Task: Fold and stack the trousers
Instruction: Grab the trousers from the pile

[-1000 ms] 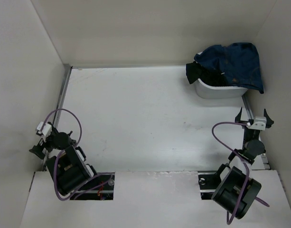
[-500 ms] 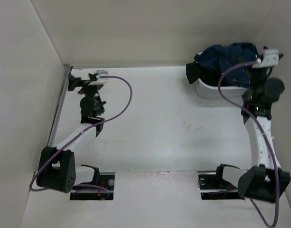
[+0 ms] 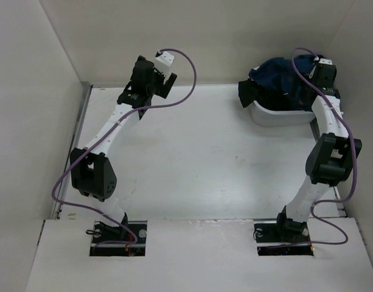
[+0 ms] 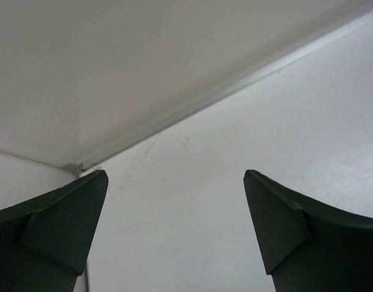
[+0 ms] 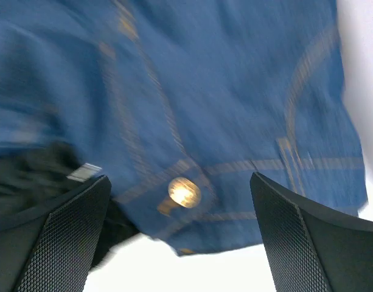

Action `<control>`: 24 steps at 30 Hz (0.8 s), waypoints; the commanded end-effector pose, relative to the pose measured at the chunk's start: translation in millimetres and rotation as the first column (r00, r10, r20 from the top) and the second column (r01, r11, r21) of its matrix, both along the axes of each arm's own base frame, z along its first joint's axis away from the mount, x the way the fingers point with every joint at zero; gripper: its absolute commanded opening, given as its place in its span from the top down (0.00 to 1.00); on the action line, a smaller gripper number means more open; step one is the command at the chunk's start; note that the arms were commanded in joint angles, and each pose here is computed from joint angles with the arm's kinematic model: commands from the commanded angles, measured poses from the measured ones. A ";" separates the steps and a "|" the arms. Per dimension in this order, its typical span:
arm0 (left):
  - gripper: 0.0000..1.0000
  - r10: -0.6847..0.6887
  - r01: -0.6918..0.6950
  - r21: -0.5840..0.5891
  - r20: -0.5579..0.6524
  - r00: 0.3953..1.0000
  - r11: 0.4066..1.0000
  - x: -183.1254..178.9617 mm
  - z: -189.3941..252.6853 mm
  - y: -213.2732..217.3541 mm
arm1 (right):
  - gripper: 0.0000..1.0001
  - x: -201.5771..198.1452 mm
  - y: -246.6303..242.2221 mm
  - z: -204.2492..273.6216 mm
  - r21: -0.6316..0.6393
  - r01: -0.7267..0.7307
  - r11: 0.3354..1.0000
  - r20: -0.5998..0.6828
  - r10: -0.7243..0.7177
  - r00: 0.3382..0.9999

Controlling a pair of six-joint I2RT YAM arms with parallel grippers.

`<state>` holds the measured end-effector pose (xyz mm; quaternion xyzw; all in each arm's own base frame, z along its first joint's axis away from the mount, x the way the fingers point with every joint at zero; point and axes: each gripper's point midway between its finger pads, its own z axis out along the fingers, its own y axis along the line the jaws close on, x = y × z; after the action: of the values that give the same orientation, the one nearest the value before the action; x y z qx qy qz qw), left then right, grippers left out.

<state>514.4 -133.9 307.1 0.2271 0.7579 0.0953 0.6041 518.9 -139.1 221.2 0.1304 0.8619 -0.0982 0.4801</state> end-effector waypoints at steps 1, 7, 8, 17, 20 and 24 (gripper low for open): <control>0.00 -0.119 0.068 -0.165 -0.323 0.939 0.984 -27.8 -67.4 -17.3 | 0.00 -16.2 -6.3 7.4 0.035 0.089 0.995 -0.022 -0.089 0.996; 0.00 -0.117 0.080 -0.118 -0.348 0.930 0.990 -27.9 -92.8 -25.6 | 0.23 -21.3 -12.7 -7.9 0.000 0.100 0.995 -0.074 -0.100 0.992; 0.00 -0.113 0.080 -0.109 -0.349 0.930 0.991 -27.0 -94.7 -25.4 | 0.24 -24.0 -10.9 -10.5 -0.003 0.088 0.996 -0.092 -0.088 0.992; 0.07 -0.063 0.057 -0.027 -0.315 0.947 0.998 -16.7 -92.5 -13.4 | 0.19 -32.5 0.5 -30.8 -0.038 0.027 0.999 -0.188 -0.034 0.982; 0.06 -0.057 0.053 -0.022 -0.308 0.950 0.998 -15.8 -90.7 -12.2 | 0.20 -22.2 -1.8 -33.5 -0.042 0.028 0.999 -0.186 -0.036 0.982; 0.06 -0.055 0.052 -0.019 -0.306 0.950 0.998 -17.1 -89.9 -10.5 | 0.21 -14.7 1.6 -35.9 -0.054 0.005 0.999 -0.197 -0.016 0.980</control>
<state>492.8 -147.6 193.4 0.2612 0.8521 0.0310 0.4525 494.4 -137.2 174.7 0.1214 0.9061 -0.1263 0.3851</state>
